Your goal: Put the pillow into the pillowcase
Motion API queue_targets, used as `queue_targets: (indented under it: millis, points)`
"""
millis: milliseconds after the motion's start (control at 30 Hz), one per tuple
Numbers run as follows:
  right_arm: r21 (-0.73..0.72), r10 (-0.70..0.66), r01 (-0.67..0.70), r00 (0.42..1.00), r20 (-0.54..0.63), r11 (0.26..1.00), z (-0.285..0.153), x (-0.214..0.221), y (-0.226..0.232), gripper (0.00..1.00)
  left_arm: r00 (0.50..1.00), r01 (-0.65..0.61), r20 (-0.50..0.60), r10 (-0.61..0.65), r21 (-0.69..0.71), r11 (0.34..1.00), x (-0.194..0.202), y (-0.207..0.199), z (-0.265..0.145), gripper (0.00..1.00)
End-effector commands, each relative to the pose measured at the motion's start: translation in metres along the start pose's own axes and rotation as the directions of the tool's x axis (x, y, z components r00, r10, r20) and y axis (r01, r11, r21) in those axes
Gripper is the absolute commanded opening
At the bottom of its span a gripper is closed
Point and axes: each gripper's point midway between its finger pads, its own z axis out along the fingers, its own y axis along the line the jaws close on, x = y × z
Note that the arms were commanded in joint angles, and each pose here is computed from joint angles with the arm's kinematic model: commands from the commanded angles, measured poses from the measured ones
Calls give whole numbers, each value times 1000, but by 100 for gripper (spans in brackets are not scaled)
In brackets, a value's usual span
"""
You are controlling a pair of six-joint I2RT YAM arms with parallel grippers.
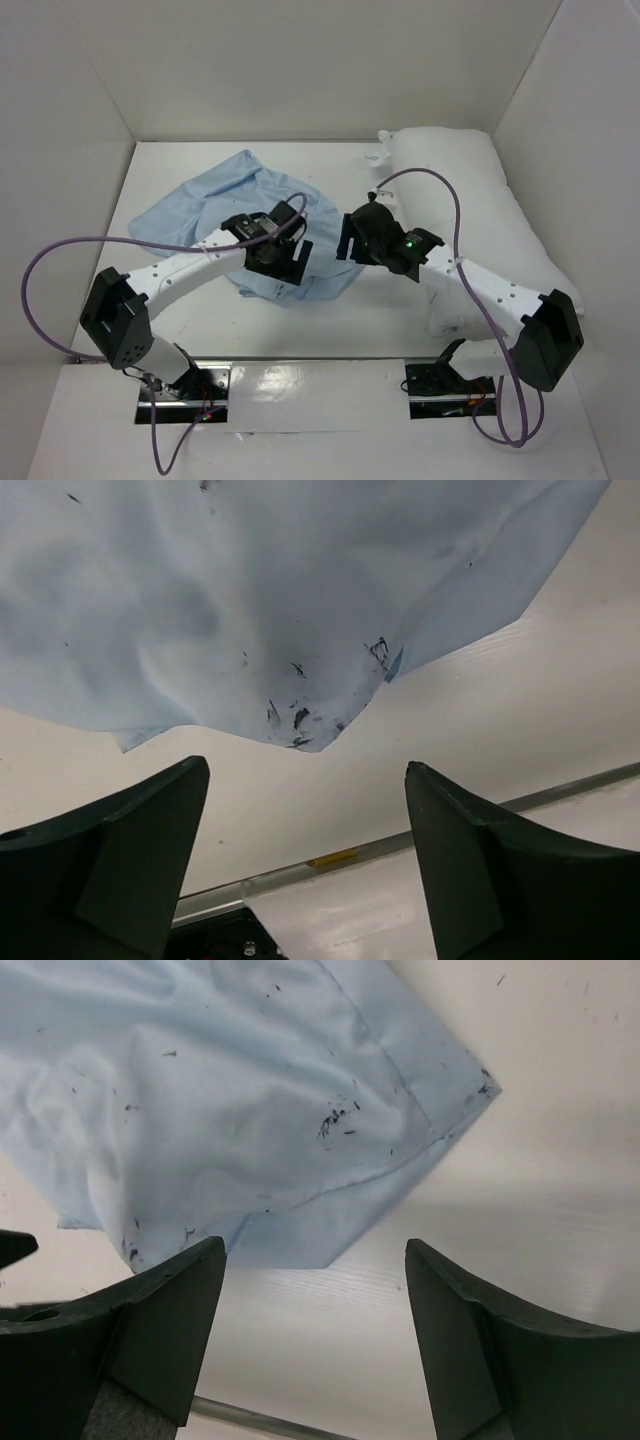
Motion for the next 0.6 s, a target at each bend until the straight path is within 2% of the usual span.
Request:
queue_targets:
  millis: [0, 100, 233, 467, 533, 567]
  points:
    - [16, 11, -12, 999, 37, 1000, -7, -7, -3, 81, 992, -46, 117, 54, -70, 996, -12, -16, 6, 93]
    - [18, 29, -29, 999, 20, 999, -6, 1, -6, 81, 993, -67, 88, 80, -149, 987, -6, -17, 31, 94]
    - [15, 63, -64, 998, 23, 998, -12, 4, -11, 82, 995, -58, 68, 79, -264, 963, -2, -3, 53, 90]
    - [18, 81, -81, 997, 7, 997, -13, 14, -17, 84, 988, -117, 60, 144, -330, 937, -17, -1, 72, 76]
    - [18, 81, -81, 997, 7, 997, -13, 14, -17, 84, 989, -96, 64, 132, -393, 915, -27, 9, 66, 55]
    - [11, 83, -84, 996, 13, 996, -13, 13, -16, 84, 990, -81, 69, 120, -413, 907, -30, 11, 64, 41]
